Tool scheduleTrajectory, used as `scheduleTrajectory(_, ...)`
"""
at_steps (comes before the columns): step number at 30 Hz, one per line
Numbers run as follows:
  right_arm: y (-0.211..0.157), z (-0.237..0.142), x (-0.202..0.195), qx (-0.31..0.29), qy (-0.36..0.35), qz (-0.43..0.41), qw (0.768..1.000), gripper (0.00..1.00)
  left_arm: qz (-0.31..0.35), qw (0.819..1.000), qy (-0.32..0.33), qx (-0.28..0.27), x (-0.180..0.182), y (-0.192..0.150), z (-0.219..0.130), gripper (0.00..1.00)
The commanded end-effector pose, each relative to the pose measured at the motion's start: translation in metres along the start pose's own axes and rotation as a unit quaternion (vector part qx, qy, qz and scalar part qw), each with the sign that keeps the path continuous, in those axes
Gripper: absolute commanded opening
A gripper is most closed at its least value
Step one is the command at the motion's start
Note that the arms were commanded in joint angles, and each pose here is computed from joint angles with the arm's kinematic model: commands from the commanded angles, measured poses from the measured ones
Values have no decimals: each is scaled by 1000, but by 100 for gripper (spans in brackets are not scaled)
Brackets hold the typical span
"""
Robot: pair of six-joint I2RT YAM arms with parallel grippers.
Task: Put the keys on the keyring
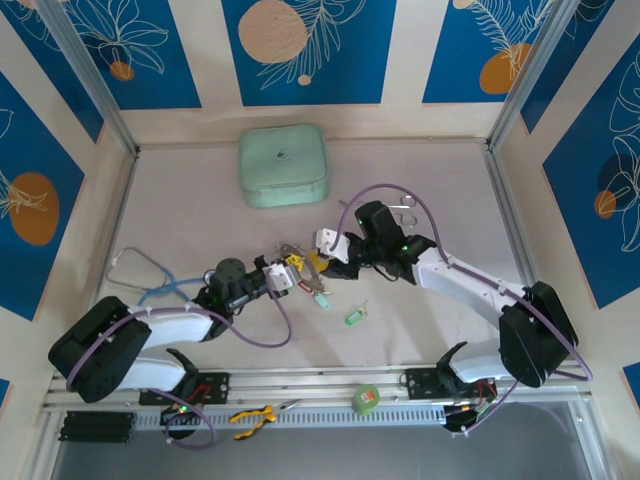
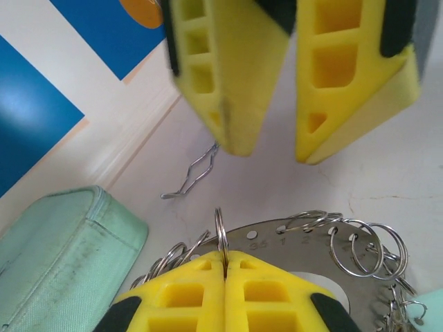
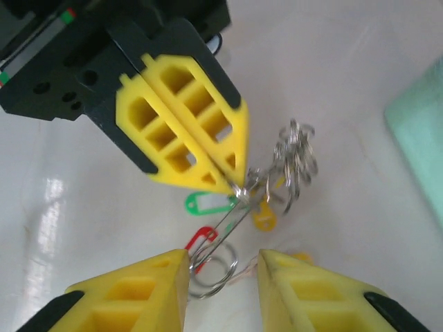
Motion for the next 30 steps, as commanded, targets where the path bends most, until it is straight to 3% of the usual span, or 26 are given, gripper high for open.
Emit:
scheduleTrajectory(1,7,7,4,-9,29,-138,990,31,-1,1000,-13,-28,2,12,2,0)
scheduleTrajectory(10,9,25,0,2,33,-181,983,28,5,999,-23,-29,1,14,1,0)
scheduleTrajectory(30,5,15,-10,6,23,-204,979,31,16,999,-15,-28,4,15,-1,0)
Point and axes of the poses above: each hand's point on the last joint's axis, 136 mm out from that joint toward the fingers, its own z axis out along the fingers, its own x axis along the line the jaws close on, y = z × x, the point moved 9 cm from there along -z, back along the fingers, and after that the axes turned 8 degrees about z, right-handed, at the moved point
